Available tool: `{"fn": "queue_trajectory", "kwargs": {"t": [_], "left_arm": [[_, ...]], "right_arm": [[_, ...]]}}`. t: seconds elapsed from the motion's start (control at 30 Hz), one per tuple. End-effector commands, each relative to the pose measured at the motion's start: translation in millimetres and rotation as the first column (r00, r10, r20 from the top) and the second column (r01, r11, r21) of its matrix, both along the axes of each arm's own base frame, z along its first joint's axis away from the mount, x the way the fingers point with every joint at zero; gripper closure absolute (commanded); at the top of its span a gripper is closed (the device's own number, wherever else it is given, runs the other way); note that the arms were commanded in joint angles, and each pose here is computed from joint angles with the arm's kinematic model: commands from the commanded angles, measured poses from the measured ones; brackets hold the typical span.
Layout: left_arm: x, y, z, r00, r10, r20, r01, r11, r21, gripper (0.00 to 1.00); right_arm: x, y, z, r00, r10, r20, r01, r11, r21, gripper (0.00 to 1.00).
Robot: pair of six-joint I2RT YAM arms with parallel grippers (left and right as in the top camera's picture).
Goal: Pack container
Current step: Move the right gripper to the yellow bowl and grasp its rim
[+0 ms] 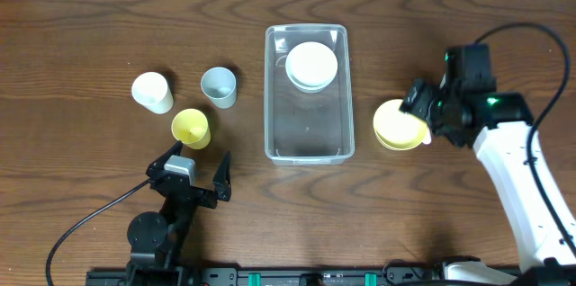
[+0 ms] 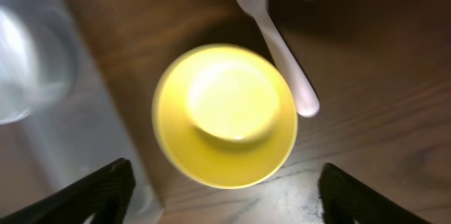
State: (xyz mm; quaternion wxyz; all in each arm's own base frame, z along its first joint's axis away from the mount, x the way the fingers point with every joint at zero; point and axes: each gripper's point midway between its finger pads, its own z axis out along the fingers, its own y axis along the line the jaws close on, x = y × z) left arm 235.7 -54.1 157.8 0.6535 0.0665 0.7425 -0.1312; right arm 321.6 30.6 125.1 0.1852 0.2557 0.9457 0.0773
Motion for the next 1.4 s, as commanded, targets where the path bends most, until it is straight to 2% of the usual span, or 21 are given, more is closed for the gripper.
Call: {"fn": "queue_trajectory", "kwargs": {"t": [0.0, 0.13, 0.4, 0.53, 0.6, 0.67, 0.83, 0.9, 1.13, 1.37], "left_arm": [[0, 0, -16, 0.999, -0.003, -0.036, 0.003, 1.000, 0.008, 0.02], [0, 0, -16, 0.999, -0.003, -0.036, 0.003, 1.000, 0.008, 0.02], [0, 0, -16, 0.999, -0.003, -0.036, 0.003, 1.000, 0.008, 0.02], [0, 0, -16, 0.999, -0.003, -0.036, 0.003, 1.000, 0.008, 0.02], [0, 0, -16, 0.999, -0.003, -0.036, 0.003, 1.000, 0.008, 0.02], [0, 0, -16, 0.999, -0.003, -0.036, 0.003, 1.000, 0.008, 0.02], [0, 0, -16, 0.999, -0.003, -0.036, 0.003, 1.000, 0.008, 0.02], [0, 0, -16, 0.999, -0.003, -0.036, 0.003, 1.000, 0.008, 0.02], [0, 0, -16, 0.999, -0.003, -0.036, 0.003, 1.000, 0.008, 0.02], [0, 0, -16, 0.999, -0.003, -0.036, 0.003, 1.000, 0.008, 0.02]], "right_arm": [[-12, -7, -32, 0.998, -0.038, -0.049, 0.038, 0.999, -0.010, 0.20], [-20, -8, -62, 0.998, -0.047, -0.047, 0.047, 0.999, -0.007, 0.25], [-29, -9, -98, 0.999, -0.049, -0.012, 0.049, 0.999, -0.002, 0.49], [-35, -9, -110, 0.999, -0.049, -0.009, 0.049, 0.999, -0.003, 0.50], [-37, -9, -115, 0.999, -0.049, -0.005, 0.049, 0.999, -0.001, 0.54], [-38, -9, -118, 0.999, -0.049, -0.003, 0.049, 0.999, -0.001, 0.62], [-31, -9, -115, 0.998, -0.048, 0.029, 0.048, 0.999, 0.004, 0.83], [-26, -8, -112, 0.998, -0.049, 0.051, 0.048, 0.999, 0.007, 0.89], [-6, -4, -91, 0.993, -0.021, 0.118, 0.019, 1.000, 0.017, 0.99], [20, 0, -30, 0.972, 0.027, 0.235, -0.030, 0.999, 0.010, 0.99]]}}
